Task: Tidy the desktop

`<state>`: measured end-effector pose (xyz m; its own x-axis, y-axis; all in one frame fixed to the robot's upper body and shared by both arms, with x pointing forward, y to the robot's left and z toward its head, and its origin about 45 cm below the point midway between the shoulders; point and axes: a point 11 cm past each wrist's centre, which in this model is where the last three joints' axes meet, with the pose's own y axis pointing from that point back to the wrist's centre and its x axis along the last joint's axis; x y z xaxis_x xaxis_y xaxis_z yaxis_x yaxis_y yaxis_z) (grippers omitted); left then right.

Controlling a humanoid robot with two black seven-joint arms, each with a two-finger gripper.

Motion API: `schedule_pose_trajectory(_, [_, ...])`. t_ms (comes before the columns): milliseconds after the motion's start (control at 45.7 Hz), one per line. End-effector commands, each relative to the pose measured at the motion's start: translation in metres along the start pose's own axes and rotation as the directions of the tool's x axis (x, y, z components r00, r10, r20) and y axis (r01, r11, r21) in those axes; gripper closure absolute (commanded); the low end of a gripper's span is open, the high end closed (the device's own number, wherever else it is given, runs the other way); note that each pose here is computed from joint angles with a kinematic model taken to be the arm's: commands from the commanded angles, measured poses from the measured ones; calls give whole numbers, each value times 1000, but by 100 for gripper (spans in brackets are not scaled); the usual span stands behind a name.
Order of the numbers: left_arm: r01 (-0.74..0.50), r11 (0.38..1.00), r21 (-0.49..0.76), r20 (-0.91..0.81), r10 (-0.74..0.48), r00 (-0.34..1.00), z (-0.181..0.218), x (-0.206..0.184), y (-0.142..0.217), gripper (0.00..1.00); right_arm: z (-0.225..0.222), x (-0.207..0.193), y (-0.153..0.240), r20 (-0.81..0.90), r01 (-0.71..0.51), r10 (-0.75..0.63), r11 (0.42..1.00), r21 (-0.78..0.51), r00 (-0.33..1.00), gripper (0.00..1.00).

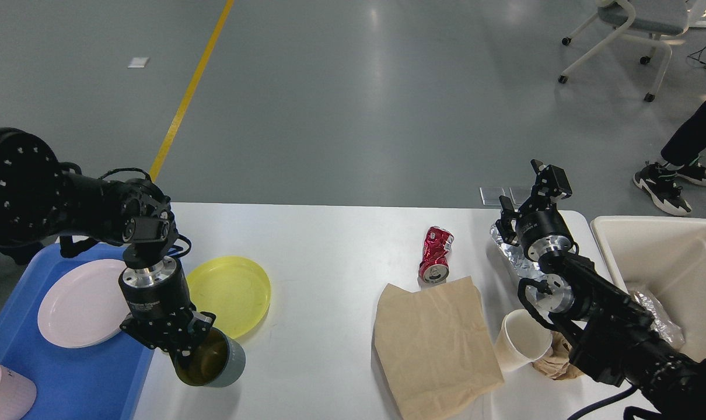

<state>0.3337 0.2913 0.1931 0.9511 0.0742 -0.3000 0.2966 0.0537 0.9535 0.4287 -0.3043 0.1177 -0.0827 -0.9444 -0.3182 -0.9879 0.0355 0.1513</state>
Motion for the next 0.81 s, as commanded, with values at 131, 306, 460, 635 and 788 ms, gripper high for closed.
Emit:
schedule_pose_trajectory(131, [-42, 999, -24, -182, 37, 983, -75, -7, 12, 100, 0, 0, 0, 0, 0, 0, 1000, 0, 1000, 0])
schedule_pose_trajectory(306, [-21, 1000, -22, -307, 14, 952, -127, -28, 3, 100, 0, 0, 0, 1, 1, -1, 1000, 0, 1000, 0])
schedule_pose_trajectory(460, [4, 1000, -7, -353, -6, 936, -148, -39, -5, 100, 0, 0, 0, 1, 1, -1, 1000, 0, 1000, 0])
schedule_pose_trajectory(635, [22, 999, 27, -372, -10, 928, -164, -41, -19, 100, 0, 0, 0, 1, 1, -1, 1000, 0, 1000, 0])
schedule_pose_trajectory(788, [-15, 997, 79, -380, 44, 924, -180, -32, -12, 100, 0, 0, 0, 0, 1, -1, 1000, 0, 1000, 0])
